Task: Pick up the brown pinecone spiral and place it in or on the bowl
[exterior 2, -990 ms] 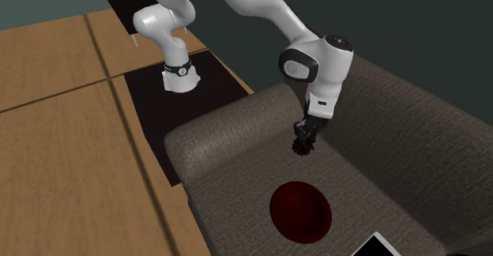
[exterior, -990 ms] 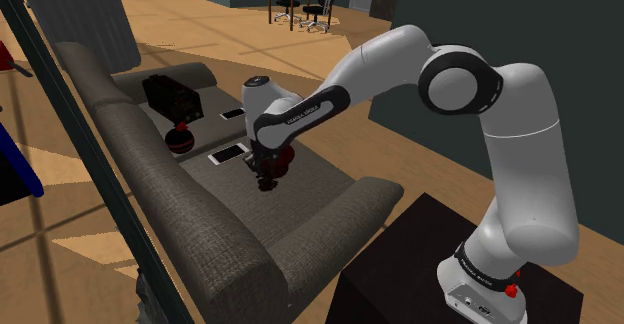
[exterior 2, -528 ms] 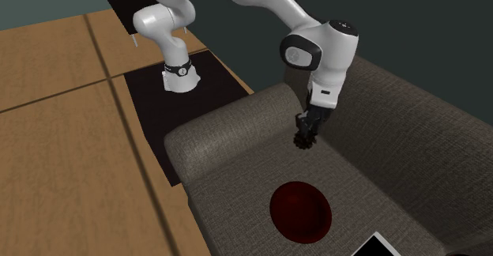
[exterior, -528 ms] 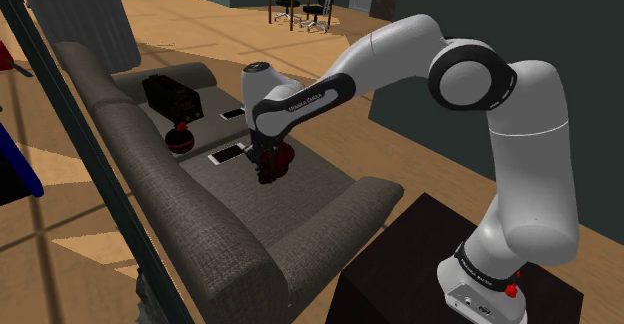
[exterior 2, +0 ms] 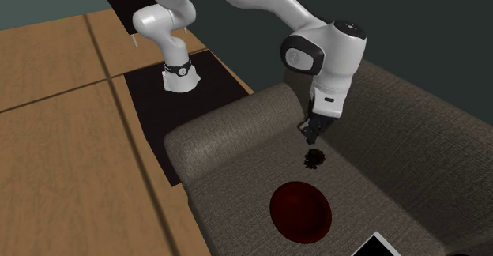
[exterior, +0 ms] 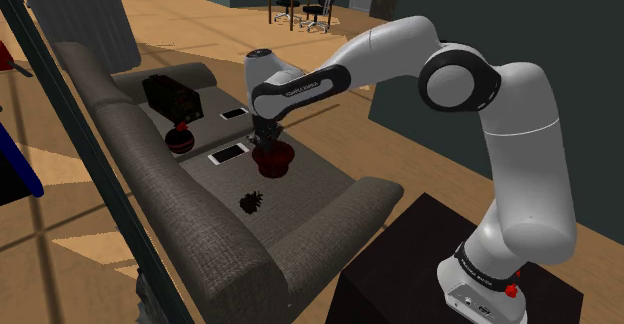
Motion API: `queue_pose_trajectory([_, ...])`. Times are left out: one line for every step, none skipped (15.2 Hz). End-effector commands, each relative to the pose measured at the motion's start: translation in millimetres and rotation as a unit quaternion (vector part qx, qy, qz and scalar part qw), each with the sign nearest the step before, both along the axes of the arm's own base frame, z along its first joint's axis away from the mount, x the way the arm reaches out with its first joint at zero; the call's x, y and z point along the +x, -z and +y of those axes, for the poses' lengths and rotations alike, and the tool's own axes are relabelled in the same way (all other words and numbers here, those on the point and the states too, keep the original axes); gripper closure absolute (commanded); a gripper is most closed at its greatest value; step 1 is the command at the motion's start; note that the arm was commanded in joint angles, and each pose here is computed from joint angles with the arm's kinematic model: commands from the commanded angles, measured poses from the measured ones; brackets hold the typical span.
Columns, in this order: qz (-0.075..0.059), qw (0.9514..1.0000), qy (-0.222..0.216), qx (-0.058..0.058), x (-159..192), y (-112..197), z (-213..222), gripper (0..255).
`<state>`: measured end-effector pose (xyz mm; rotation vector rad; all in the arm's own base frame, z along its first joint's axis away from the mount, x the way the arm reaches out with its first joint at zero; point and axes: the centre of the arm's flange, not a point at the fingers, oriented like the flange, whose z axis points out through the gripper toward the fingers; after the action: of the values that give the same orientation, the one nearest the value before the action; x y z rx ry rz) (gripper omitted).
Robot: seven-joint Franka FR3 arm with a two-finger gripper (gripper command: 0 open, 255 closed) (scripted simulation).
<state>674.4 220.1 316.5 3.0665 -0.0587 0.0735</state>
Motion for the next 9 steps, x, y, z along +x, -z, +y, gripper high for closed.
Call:
queue_pose_trajectory([0.000, 1.0000, 0.000, 0.000, 19, -5, -20, 255])
queue_pose_trajectory([0.000, 1.0000, 0.000, 0.000, 11, -1, -11, 255])
queue_pose_trajectory([0.000, 1.0000, 0.000, 0.000, 11, -1, -11, 0])
queue_pose_trajectory([-0.003, 0.9997, 0.024, 0.006, 8, 12, -9, 0])
queue_pose_trajectory([-0.006, 0.9988, 0.047, 0.012, 5, 24, -6, 0])
queue_pose_trajectory([-0.009, 0.9973, 0.071, 0.018, 1, 36, -3, 0])
queue_pose_trajectory([-0.012, 0.9952, 0.094, 0.024, -1, 48, 1, 0])
queue_pose_trajectory([-0.016, 0.9924, 0.118, 0.030, -4, 60, 4, 0])
queue_pose_trajectory([-0.019, 0.9891, 0.141, 0.036, -6, 72, 8, 0])
